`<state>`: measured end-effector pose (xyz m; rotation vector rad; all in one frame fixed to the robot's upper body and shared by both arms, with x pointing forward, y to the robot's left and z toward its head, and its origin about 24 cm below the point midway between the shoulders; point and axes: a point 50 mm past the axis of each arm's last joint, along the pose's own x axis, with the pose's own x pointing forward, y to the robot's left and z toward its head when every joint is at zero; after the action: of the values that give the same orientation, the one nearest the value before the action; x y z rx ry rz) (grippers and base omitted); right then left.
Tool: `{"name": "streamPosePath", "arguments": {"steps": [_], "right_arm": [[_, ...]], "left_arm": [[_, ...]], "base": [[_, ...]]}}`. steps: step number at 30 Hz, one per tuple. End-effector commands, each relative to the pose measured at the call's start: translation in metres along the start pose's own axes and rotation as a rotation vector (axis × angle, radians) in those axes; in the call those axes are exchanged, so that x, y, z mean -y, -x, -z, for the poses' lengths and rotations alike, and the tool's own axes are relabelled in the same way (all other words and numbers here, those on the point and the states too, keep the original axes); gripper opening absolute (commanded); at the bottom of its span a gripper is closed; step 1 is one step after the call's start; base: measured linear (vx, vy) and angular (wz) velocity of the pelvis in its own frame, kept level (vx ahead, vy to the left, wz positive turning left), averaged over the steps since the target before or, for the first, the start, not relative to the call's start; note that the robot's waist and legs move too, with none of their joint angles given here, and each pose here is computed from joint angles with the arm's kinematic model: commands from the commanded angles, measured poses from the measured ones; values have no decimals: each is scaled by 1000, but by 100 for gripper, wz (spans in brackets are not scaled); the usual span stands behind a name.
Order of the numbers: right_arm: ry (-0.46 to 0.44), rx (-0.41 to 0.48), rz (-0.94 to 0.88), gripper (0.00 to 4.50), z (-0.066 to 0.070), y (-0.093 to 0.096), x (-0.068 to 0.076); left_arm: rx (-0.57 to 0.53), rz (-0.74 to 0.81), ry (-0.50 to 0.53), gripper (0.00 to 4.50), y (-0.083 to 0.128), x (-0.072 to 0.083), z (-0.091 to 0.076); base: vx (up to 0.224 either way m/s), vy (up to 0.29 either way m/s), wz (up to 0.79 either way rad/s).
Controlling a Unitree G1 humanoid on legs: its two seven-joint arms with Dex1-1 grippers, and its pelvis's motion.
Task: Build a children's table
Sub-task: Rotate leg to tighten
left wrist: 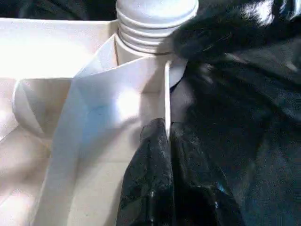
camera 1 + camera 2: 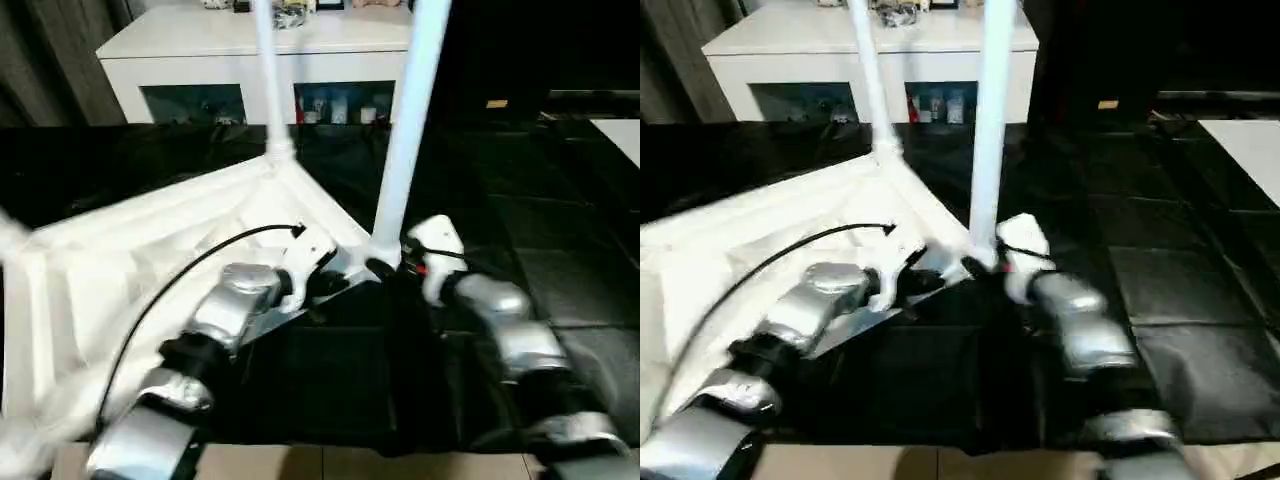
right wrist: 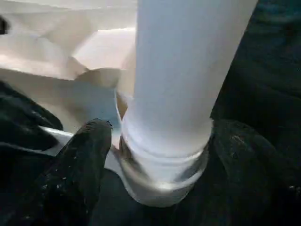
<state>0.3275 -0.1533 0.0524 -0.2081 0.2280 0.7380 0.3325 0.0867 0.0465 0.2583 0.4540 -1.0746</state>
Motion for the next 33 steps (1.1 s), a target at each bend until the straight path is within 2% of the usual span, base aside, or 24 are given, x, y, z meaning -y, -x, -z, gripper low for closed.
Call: {"name": "streamPosePath", "arguments": {"steps": [1, 5, 9, 11, 14, 15, 21, 24, 25, 28, 32, 33], "right_arm": [[53, 19, -127, 371, -4, 4, -7], [71, 22, -198, 371, -6, 15, -4], [64, 14, -252, 371, -5, 17, -6], [74, -3, -277, 338, -3, 16, -8], [69, -11, -290, 338, -1, 15, -10], [68, -12, -291, 312, 0, 15, -10], [60, -18, -281, 271, 0, 14, -8], [21, -45, -115, 269, 4, 6, 1], [-24, -51, -32, 268, 6, 2, 3], [-97, -67, 95, 268, 11, -5, 4], [-144, -107, 236, 267, 18, -12, 3], [-126, -166, 401, 267, 25, -20, 0]], "left_arm": [[-45, 126, -17, 0, 2, 11, 13], [-47, 270, -57, 0, 20, 17, 16], [-65, 277, -50, 0, 29, 16, 18], [-71, 266, -48, 0, 30, 14, 20], [-73, 258, -44, 0, 31, 13, 20], [-73, 257, -44, 0, 31, 13, 20], [-72, 234, -37, 0, 31, 12, 19], [-79, 153, -9, 0, 27, 7, 21], [-81, 90, 7, 0, 22, 2, 21], [-89, -27, 33, 0, 16, -6, 21], [-102, -135, 64, 0, 8, -11, 20], [-104, -235, 88, 0, -2, -14, 16]], "base": [[0, 0, 0], [0, 0, 0], [0, 0, 0], [0, 0, 0], [0, 0, 0], [0, 0, 0], [0, 0, 0], [0, 0, 0], [0, 0, 0], [0, 0, 0], [0, 0, 0], [0, 0, 0]]}}
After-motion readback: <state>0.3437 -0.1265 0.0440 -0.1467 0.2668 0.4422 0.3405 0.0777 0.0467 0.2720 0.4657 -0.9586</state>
